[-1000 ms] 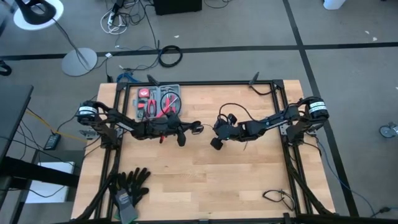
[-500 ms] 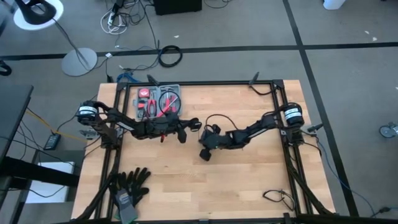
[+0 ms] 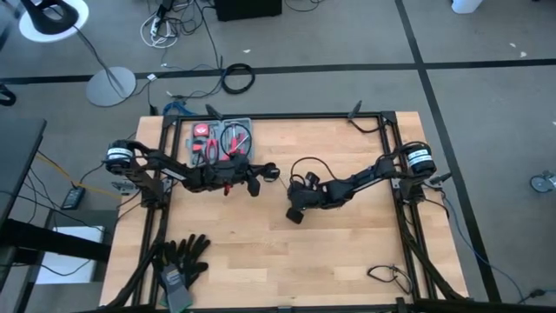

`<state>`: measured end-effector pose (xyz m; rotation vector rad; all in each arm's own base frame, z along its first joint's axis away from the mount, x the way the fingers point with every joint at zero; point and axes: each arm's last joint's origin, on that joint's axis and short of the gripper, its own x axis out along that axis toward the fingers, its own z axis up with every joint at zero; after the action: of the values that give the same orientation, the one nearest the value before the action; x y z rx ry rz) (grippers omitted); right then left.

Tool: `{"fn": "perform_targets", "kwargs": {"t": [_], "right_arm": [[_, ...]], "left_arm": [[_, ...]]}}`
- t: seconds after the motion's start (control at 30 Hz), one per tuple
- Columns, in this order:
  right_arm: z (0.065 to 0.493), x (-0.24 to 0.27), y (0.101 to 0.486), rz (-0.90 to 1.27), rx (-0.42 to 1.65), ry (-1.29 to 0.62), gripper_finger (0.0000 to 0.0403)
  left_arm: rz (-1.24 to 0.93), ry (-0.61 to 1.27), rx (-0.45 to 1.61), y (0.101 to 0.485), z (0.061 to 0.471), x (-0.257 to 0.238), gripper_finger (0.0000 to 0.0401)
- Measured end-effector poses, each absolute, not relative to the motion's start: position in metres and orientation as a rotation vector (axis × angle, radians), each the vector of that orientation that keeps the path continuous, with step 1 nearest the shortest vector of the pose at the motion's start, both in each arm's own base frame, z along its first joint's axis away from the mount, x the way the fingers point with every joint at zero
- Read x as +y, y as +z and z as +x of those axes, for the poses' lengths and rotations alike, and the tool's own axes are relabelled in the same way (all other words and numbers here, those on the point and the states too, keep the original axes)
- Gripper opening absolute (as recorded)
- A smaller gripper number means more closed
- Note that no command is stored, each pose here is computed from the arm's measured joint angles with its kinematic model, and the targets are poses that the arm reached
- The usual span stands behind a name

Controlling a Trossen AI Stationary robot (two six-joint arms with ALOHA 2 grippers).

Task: Coil cords
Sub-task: Coil the black wire onto the spool

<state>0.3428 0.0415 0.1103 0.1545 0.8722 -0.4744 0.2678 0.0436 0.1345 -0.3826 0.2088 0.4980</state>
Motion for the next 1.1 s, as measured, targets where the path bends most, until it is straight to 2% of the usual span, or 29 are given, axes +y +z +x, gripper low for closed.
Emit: {"fn": "perform_targets", "kwargs": {"t": [0.53, 0.73, 1.1], "right_arm": [[0.31, 0.034, 0.118, 0.207, 0.835, -0.601, 0.0], [0.32, 0.029, 0.118, 0.258, 0.798, -0.48, 0.0], [0.329, 0.021, 0.111, 0.31, 0.788, -0.421, 0.0]], "left_arm": [[-0.374, 0.507, 0.122, 0.153, 0.225, 0.042, 0.0], [-0.39, 0.504, 0.104, 0.157, 0.229, 0.043, 0.0], [-0.477, 0.515, 0.125, 0.151, 0.233, 0.044, 0.0]]}}
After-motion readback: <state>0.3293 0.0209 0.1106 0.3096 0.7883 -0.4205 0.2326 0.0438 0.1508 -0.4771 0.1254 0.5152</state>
